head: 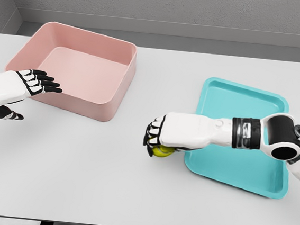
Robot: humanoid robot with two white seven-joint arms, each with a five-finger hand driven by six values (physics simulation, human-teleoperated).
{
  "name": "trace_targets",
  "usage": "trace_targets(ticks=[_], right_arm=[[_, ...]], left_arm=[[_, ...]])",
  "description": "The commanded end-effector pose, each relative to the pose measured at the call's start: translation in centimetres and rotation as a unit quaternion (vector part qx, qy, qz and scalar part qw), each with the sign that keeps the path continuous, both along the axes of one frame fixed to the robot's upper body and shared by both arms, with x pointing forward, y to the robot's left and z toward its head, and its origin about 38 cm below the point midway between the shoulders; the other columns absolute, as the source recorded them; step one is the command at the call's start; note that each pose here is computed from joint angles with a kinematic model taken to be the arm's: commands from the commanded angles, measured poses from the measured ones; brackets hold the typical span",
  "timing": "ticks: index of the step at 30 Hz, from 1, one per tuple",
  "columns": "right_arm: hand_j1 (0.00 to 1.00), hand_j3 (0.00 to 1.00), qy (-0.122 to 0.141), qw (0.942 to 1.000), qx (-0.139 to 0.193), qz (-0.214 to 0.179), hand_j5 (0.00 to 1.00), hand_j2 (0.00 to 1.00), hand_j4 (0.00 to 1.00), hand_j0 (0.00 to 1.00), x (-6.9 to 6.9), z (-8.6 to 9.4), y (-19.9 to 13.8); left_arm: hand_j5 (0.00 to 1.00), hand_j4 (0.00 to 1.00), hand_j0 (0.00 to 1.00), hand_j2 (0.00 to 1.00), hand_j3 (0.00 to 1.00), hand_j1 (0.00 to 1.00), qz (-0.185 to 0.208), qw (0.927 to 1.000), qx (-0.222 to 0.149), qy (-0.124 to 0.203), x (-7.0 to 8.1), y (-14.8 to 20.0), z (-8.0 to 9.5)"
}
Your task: Put the tennis from the blue tray into the pink basket with both arms
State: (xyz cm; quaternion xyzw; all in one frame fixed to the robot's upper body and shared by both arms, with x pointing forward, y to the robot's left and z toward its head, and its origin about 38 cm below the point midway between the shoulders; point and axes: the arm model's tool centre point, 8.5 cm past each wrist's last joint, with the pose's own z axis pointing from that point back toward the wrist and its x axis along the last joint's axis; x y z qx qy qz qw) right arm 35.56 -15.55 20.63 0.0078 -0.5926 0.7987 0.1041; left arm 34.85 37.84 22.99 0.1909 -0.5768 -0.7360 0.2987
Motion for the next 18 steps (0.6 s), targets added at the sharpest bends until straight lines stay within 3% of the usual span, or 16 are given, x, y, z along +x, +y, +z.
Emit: trace_targets(ticks=[1, 4, 9, 18], right_arm=[[0.49, 0.49, -0.007, 0.9999, 0.006, 0.013, 0.49, 0.49, 0.49, 0.49, -0.2, -0.2, 1.7], [0.49, 0.49, -0.014, 0.9995, 0.008, 0.027, 0.49, 0.49, 0.49, 0.49, -0.4, -0.8, 3.7], [0.49, 0.49, -0.008, 0.9998, 0.003, 0.019, 0.49, 0.49, 0.49, 0.49, 0.6, -2.2, 5.3], [0.49, 0.49, 0.011, 0.9991, -0.031, -0.025, 0.49, 0.49, 0.49, 0.49, 3.1, -5.5, 4.6]], left_arm=[[1.0, 1.0, 1.0, 1.0, 1.0, 1.0, 0.001, 1.0, -0.001, 0.001, 0.0, 0.0, 0.1], [1.0, 1.0, 1.0, 1.0, 1.0, 1.0, 0.001, 1.0, -0.002, 0.001, 0.0, 0.0, 0.0], [1.0, 1.0, 1.0, 1.0, 1.0, 1.0, 0.0, 1.0, -0.002, 0.002, 0.0, 0.0, 0.0], [1.0, 1.0, 1.0, 1.0, 1.0, 1.0, 0.0, 1.0, -0.002, 0.002, 0.0, 0.0, 0.0]])
